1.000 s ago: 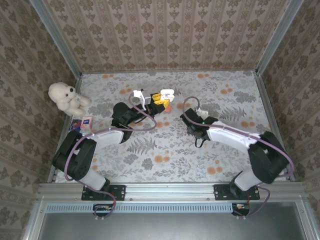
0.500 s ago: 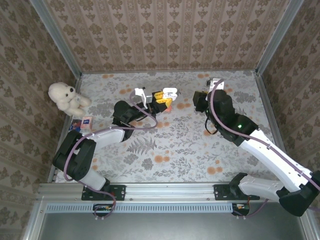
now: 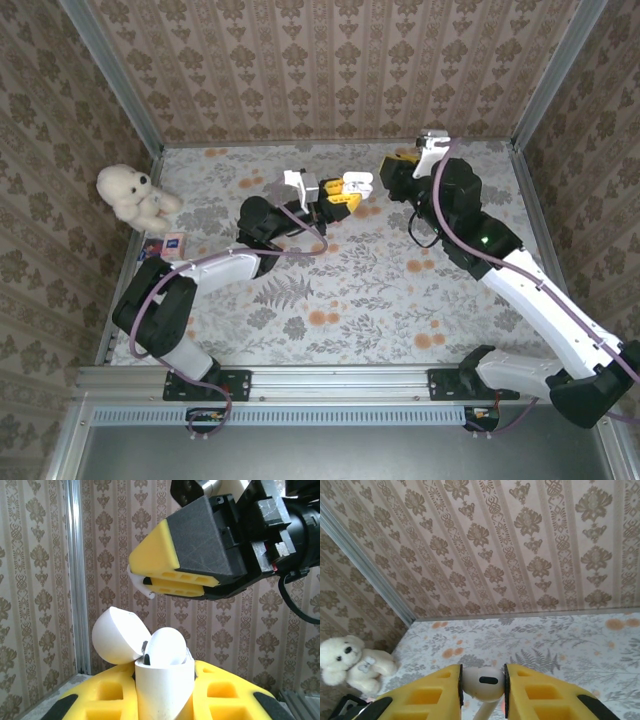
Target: Insert wireless bluetooth earbuds into charging case
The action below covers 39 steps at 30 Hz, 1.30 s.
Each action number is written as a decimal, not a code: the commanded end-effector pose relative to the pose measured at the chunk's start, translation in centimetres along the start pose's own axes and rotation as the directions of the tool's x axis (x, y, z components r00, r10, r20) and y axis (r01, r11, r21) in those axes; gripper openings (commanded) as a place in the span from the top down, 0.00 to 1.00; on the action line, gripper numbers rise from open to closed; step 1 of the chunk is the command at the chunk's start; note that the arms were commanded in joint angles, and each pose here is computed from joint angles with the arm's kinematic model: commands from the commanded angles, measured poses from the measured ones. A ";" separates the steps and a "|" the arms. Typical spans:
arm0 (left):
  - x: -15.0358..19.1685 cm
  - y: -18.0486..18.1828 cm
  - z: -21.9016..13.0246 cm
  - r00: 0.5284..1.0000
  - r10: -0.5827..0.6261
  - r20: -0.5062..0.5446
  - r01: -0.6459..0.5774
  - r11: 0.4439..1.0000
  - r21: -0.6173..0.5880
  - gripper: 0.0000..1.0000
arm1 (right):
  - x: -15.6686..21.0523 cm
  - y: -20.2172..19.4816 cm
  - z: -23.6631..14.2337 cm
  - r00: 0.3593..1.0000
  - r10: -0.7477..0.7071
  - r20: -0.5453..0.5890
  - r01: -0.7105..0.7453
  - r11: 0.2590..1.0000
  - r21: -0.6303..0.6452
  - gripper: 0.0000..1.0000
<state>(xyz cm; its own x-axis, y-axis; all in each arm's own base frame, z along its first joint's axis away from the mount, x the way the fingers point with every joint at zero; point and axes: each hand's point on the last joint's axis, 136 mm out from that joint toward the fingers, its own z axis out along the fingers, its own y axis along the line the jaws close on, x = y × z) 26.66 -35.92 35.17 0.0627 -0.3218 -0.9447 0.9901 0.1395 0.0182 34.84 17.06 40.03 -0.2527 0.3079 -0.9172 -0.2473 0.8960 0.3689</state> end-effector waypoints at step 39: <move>-1.1 0.5 1.6 0.999 0.003 0.048 -0.004 1.000 0.002 1.00 | 0.6 0.5 0.4 0.995 0.101 -0.005 -0.101 0.988 -0.119 0.80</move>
<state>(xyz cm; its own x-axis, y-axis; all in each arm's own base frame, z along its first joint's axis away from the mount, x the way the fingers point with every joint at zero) 27.34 -36.89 35.66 0.0463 -0.3390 -0.9396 0.9903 0.1389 -0.0014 35.51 18.55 37.84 -0.3442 0.3747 -0.8609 -0.3199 0.8152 0.4828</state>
